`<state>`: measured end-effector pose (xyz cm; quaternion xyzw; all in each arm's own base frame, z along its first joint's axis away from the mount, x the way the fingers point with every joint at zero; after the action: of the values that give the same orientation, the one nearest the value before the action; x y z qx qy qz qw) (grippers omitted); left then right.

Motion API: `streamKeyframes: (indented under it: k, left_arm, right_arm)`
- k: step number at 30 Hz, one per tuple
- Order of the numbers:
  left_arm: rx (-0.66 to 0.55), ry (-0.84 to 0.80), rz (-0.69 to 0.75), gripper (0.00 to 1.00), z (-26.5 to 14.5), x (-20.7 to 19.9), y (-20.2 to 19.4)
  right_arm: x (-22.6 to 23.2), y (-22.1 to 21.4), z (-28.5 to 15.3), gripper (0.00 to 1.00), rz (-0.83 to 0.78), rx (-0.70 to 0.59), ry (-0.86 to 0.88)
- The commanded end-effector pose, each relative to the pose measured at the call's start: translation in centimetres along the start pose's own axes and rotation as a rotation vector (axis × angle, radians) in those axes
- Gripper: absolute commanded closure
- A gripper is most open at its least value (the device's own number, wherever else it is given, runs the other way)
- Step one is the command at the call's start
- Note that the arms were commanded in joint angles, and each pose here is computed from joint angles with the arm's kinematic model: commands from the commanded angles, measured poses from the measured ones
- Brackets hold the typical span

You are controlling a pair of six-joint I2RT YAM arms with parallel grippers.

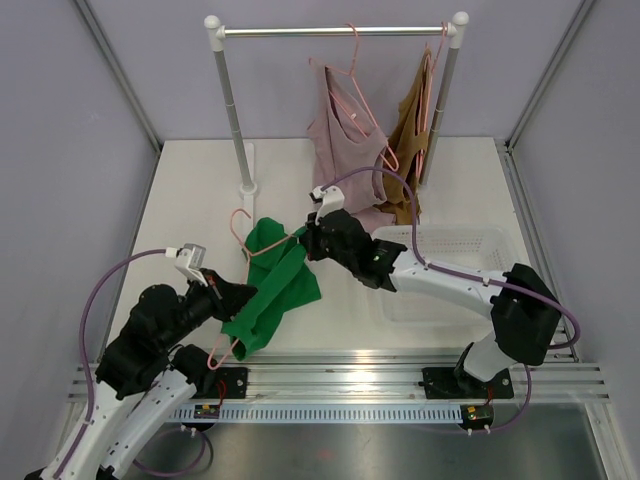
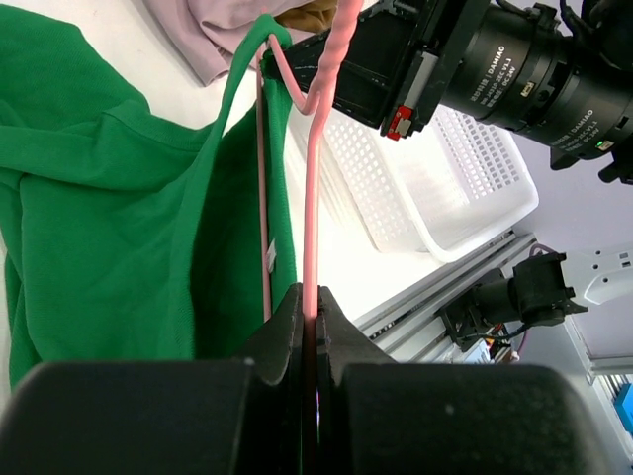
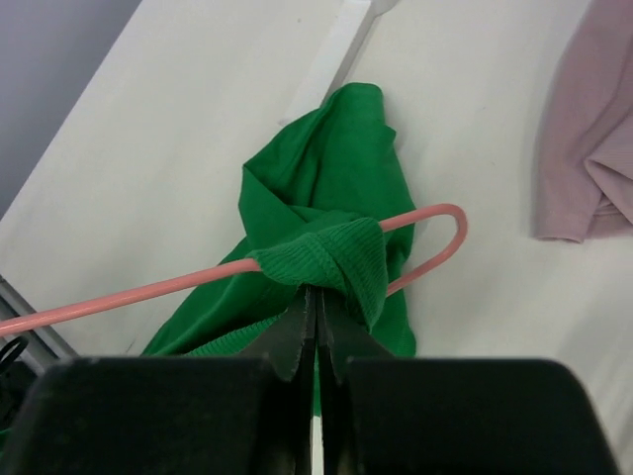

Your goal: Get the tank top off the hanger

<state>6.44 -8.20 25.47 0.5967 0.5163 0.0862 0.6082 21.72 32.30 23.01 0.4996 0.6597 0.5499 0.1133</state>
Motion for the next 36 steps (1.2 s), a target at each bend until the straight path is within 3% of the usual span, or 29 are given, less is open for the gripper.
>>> streamKeyframes:
  k: [1, 10, 13, 15, 20, 24, 28, 32, 36]
  left_arm:
    - [-0.060, -0.049, 0.034, 1.00, -1.0, -1.3, 1.9]
    - [0.012, -0.107, 0.059, 1.00, -0.7, -2.0, 2.1]
    - [-0.039, -0.134, 0.071, 1.00, -1.0, -2.5, 2.9]
    - [-0.110, -0.164, 0.073, 1.00, -1.2, -3.1, 3.8]
    - [-0.299, -0.256, 0.079, 1.00, -1.0, -4.7, 6.6]
    - [-0.513, -0.331, 0.131, 1.00, -0.1, -6.4, 10.4]
    - [-0.717, -0.341, 0.185, 1.00, 0.2, -8.5, 15.5]
    - [-0.803, -0.304, 0.283, 1.00, 2.1, -10.1, 20.0]
    - [-0.860, -0.229, 0.294, 1.00, 3.4, -10.7, 22.9]
  right_arm:
    - [-2.3, 2.5, 0.1, 1.00, 0.014, -0.077, -0.124]
    - [-8.0, 3.9, 1.2, 1.00, 0.039, -0.039, -0.308]
    - [-8.2, 3.9, 0.7, 1.00, 0.056, -0.024, -0.324]
    - [-7.9, 4.2, -0.4, 1.00, 0.069, -0.011, -0.301]
    - [-5.5, 4.4, -5.0, 1.00, 0.146, -0.010, -0.014]
    - [-3.9, 6.7, -11.4, 1.00, 0.167, -0.088, 0.139]
    - [-2.7, 7.1, -16.1, 1.00, 0.146, -0.050, 0.287]
    - [-1.7, 7.3, -19.5, 1.00, 0.113, 0.049, 0.395]
    - [-1.0, 6.7, -21.3, 1.00, 0.080, 0.111, 0.457]
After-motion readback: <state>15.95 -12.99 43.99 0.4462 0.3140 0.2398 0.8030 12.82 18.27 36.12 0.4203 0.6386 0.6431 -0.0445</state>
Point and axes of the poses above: each gripper's point midway between its finger pads, its own z axis out along the fingers, its own x axis along the line the jaws close on, y = z × x, the point moved 10 cm from there along -z, back along the fingers, and after that the axes turned 5 degrees about z, right-handed, at the moved point
